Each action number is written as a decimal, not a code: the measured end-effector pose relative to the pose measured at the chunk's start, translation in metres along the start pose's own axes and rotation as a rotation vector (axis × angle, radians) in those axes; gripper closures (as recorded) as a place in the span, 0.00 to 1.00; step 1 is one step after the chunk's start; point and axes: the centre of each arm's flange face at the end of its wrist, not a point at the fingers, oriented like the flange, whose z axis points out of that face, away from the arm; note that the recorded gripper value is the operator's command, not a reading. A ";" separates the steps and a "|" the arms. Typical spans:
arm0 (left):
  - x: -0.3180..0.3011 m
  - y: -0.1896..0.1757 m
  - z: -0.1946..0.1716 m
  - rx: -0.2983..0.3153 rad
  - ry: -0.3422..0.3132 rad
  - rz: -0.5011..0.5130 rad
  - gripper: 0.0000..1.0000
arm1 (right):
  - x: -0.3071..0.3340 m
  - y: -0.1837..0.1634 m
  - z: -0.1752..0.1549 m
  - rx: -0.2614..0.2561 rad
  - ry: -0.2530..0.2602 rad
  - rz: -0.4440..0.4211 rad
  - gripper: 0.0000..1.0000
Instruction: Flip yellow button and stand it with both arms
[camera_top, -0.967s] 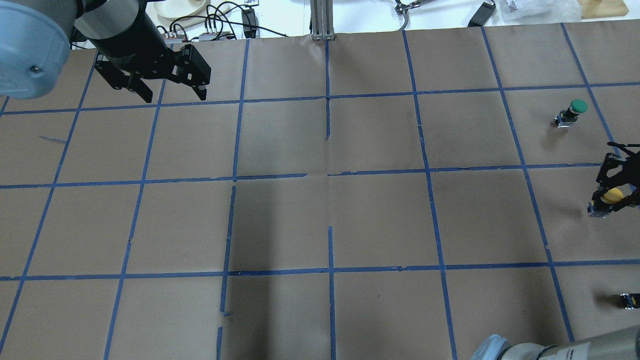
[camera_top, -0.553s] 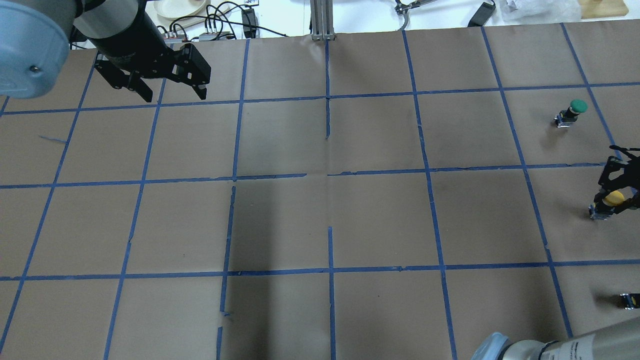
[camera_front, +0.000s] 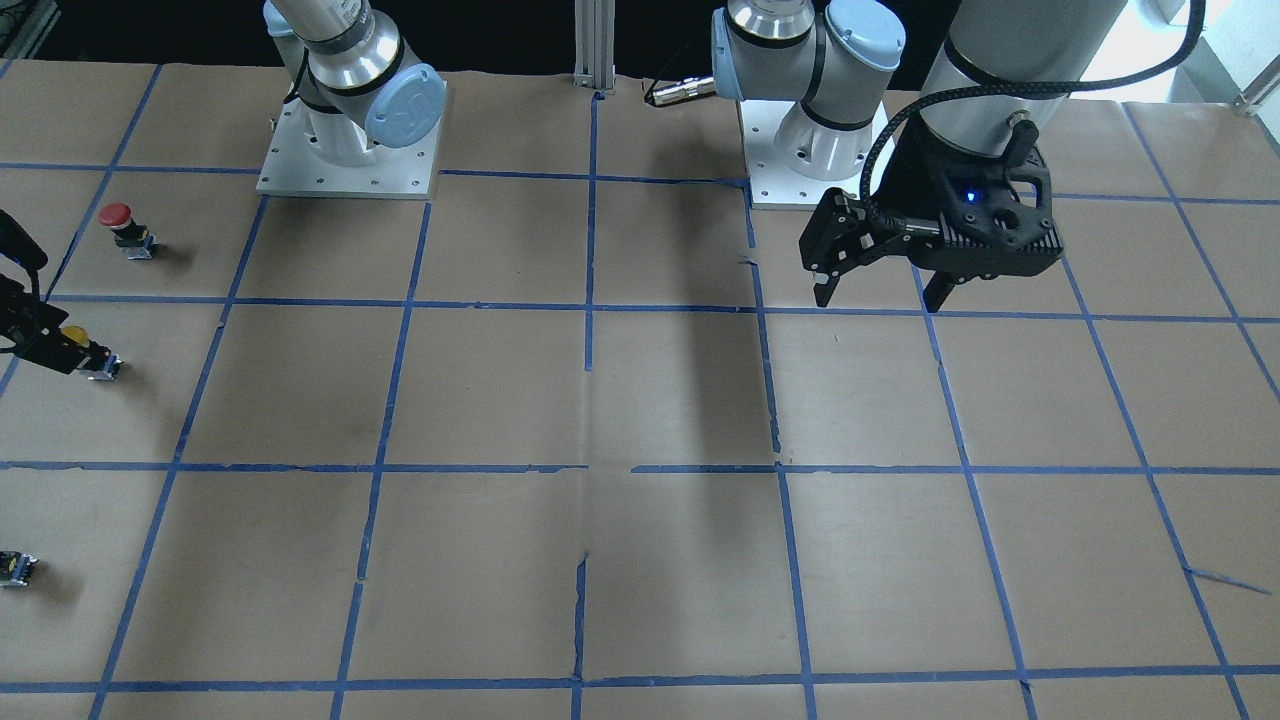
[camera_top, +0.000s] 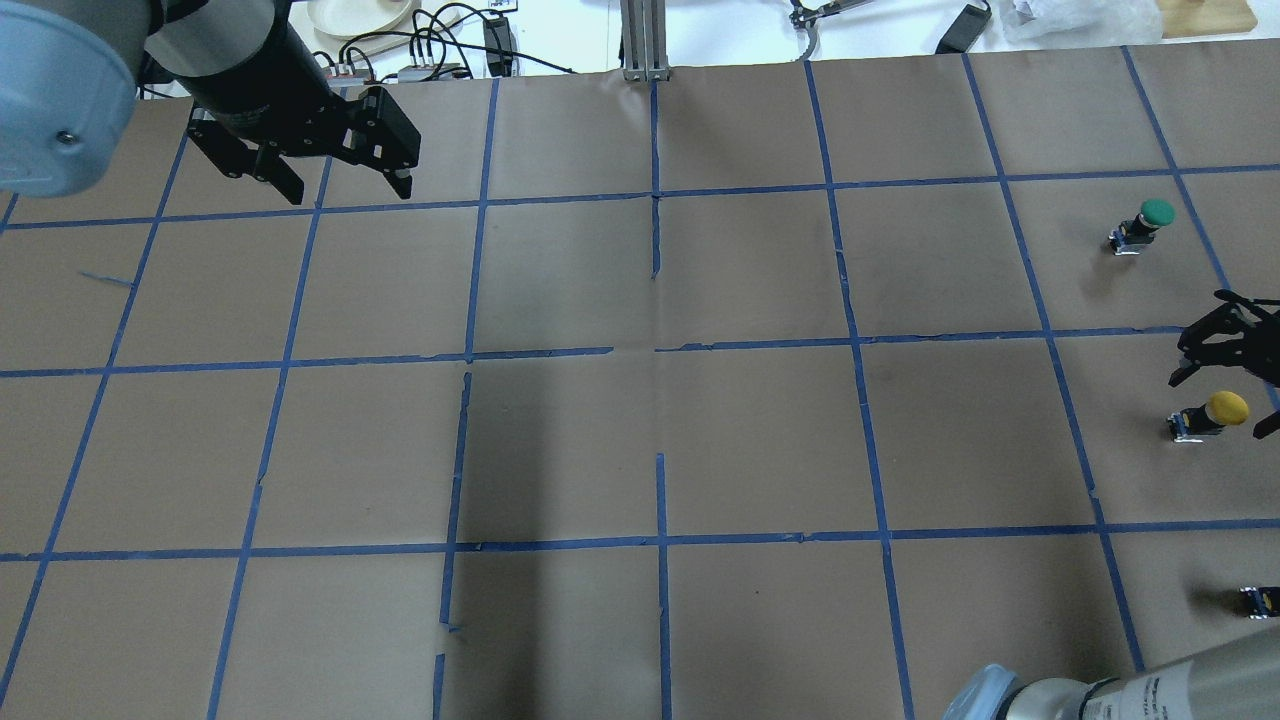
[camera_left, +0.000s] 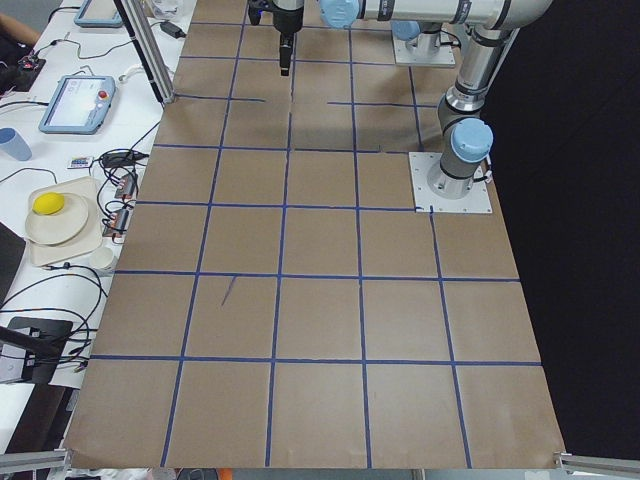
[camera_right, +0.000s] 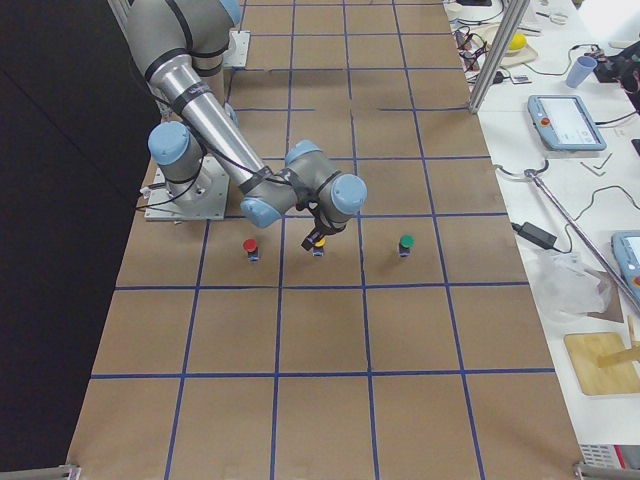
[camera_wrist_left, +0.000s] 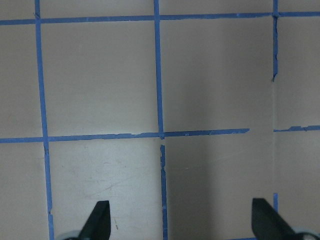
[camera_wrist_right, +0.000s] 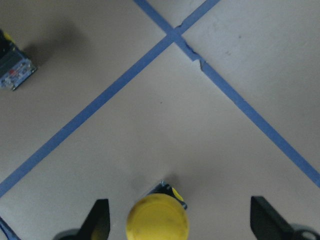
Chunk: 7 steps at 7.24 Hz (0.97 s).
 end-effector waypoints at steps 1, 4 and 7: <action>0.000 0.000 0.000 0.001 -0.001 0.000 0.00 | 0.004 -0.006 -0.022 0.014 0.021 0.070 0.00; 0.000 0.000 -0.001 0.001 -0.005 0.001 0.00 | 0.050 -0.035 -0.109 0.086 0.106 0.387 0.00; -0.001 0.001 -0.002 0.004 -0.006 0.001 0.00 | 0.201 -0.118 -0.178 0.036 0.051 0.609 0.00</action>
